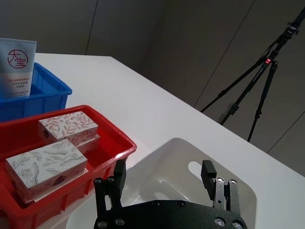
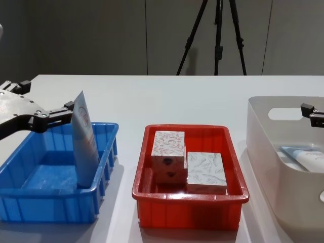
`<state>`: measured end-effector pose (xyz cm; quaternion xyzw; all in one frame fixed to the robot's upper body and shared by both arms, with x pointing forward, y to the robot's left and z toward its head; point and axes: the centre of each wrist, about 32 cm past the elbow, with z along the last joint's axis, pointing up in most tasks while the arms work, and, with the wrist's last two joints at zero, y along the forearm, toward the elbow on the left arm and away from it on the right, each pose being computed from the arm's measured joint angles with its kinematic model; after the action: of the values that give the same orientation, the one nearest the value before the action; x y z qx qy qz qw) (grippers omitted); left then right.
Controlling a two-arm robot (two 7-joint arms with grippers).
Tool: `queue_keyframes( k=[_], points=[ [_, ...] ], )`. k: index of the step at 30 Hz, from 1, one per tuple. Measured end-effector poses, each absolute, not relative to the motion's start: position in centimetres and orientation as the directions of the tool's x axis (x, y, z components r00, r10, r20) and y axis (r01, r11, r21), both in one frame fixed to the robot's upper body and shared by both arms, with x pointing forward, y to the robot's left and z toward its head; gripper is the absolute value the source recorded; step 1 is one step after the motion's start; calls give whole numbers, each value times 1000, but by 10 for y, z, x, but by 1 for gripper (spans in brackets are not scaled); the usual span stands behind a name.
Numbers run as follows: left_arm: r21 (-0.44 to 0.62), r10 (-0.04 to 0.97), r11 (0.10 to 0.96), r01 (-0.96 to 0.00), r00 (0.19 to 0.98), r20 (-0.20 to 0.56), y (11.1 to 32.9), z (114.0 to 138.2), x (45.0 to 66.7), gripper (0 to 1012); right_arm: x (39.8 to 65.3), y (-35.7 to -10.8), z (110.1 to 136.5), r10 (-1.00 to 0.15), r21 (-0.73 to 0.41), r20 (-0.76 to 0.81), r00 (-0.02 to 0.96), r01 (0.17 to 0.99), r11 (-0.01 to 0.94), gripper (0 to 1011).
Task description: Bimanual collaborative sorting of washing and personal care products
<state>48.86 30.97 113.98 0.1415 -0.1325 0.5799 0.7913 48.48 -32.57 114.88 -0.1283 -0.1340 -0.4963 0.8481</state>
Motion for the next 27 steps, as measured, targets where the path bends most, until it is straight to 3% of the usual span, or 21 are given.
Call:
queue_keyframes(
  k=[14, 27],
  points=[
    [70, 880, 287, -955, 292, 374, 310, 1140, 489, 1002, 480, -329, 1155, -772, -93, 346, 534, 838, 538, 1001],
    [70, 880, 287, -955, 292, 374, 310, 1140, 489, 1002, 473, -318, 1157, -738, -113, 305, 602, 793, 599, 1001]
  ],
)
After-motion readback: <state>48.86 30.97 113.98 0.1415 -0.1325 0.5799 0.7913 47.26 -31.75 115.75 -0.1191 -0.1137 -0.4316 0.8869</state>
